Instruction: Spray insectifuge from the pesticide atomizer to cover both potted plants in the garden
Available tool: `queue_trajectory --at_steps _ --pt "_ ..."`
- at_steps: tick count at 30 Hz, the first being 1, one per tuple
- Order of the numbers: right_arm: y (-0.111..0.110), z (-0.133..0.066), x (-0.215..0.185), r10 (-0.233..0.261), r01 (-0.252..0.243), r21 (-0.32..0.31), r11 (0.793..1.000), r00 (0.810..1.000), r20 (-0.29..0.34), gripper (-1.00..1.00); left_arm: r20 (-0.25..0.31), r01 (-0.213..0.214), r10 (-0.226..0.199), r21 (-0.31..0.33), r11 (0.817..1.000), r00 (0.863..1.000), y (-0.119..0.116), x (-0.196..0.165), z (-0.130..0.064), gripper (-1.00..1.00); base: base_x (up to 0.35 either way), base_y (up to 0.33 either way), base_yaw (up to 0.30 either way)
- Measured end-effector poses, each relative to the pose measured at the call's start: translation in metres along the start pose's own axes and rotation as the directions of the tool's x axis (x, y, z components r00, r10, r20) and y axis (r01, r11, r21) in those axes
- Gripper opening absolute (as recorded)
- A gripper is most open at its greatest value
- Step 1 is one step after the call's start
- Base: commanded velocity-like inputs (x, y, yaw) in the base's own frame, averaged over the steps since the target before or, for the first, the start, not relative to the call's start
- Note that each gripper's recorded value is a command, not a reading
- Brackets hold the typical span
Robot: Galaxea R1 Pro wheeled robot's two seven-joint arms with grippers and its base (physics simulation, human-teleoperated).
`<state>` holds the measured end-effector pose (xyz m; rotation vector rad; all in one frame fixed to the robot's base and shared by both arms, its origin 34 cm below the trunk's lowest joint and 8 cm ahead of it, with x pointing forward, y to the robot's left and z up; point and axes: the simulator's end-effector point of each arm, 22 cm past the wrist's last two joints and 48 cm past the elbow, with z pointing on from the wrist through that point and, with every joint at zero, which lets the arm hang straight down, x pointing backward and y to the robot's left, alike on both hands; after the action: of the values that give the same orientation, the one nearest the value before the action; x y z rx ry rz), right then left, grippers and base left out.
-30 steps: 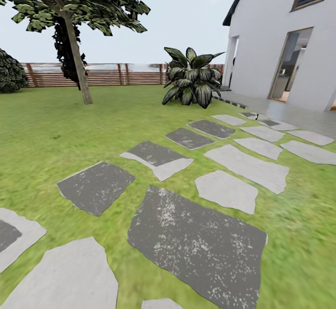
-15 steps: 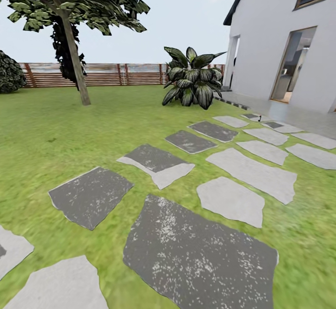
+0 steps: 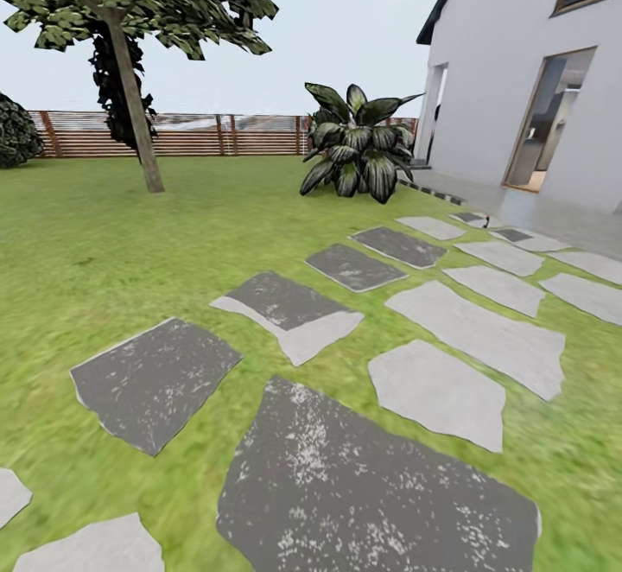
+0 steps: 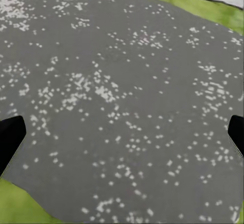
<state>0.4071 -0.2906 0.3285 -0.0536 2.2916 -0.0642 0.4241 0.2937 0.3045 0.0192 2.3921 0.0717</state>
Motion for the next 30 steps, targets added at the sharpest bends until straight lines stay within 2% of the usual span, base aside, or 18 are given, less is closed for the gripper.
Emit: queue_trajectory --at_steps 30 --pt "0.0 0.0 0.0003 0.0 0.0 0.0 1.0 1.0 -0.001 1.0 0.0 0.0 0.0 0.0 1.0 1.0 0.0 0.0 0.0 1.0 0.339 0.0 0.0"
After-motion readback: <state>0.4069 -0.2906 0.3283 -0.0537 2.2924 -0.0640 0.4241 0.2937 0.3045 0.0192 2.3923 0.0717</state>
